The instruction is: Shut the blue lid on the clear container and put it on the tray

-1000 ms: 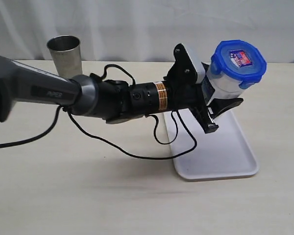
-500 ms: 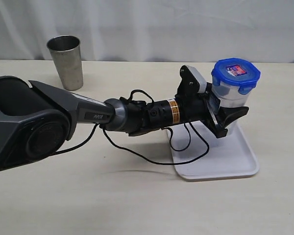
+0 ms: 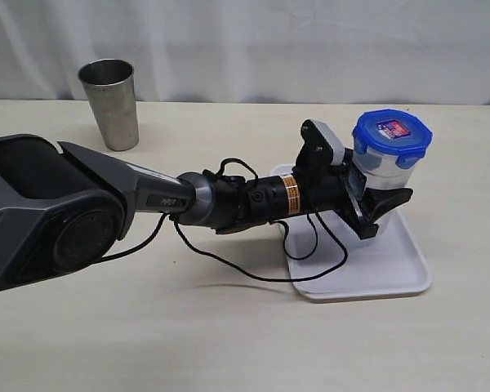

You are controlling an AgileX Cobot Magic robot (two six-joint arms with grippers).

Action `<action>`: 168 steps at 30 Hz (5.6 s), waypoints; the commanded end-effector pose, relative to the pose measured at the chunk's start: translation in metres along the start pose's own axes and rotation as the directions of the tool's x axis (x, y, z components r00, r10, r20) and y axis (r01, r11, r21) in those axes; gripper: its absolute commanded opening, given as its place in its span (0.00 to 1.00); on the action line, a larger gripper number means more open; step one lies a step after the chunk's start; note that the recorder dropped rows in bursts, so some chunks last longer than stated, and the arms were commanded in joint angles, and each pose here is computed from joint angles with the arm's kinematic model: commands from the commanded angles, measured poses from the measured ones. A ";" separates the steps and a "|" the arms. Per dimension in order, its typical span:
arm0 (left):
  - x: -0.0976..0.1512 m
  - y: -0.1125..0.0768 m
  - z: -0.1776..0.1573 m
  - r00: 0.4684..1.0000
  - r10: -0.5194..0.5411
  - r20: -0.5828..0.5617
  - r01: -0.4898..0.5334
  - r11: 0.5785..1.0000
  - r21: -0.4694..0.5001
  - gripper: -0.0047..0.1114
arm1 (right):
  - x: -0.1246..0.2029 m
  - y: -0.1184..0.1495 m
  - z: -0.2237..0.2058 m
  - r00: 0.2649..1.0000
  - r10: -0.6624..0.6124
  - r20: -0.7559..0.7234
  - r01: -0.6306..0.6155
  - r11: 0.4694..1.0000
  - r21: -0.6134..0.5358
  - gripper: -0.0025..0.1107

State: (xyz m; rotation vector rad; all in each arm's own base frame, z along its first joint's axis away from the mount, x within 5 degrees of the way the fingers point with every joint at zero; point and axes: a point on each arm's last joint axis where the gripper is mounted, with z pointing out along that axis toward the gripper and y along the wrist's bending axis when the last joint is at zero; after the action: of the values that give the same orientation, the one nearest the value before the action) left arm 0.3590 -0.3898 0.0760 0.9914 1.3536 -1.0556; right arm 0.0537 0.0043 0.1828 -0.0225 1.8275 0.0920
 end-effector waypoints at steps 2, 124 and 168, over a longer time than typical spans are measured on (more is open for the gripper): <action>-0.012 0.000 0.002 0.998 -0.012 0.059 0.012 1.000 0.002 0.04 | 0.001 0.000 0.000 1.000 0.000 0.001 0.000 1.000 0.000 0.06; -0.186 -0.005 -0.222 0.829 0.030 -0.558 -0.317 0.848 -0.425 0.04 | 0.001 0.000 0.000 1.000 0.000 0.001 0.000 1.000 0.000 0.06; -0.186 -0.005 -0.222 0.829 0.030 -0.559 -0.318 0.846 -0.427 0.04 | 0.000 -0.003 0.000 1.000 0.016 0.009 -0.017 0.998 0.057 0.06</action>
State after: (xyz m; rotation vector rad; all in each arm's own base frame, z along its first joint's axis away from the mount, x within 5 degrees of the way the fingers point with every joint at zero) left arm 0.3087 -0.1751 0.2603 1.0277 1.8258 -0.2221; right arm 0.0538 0.0011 0.1827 0.0238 1.8282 0.0383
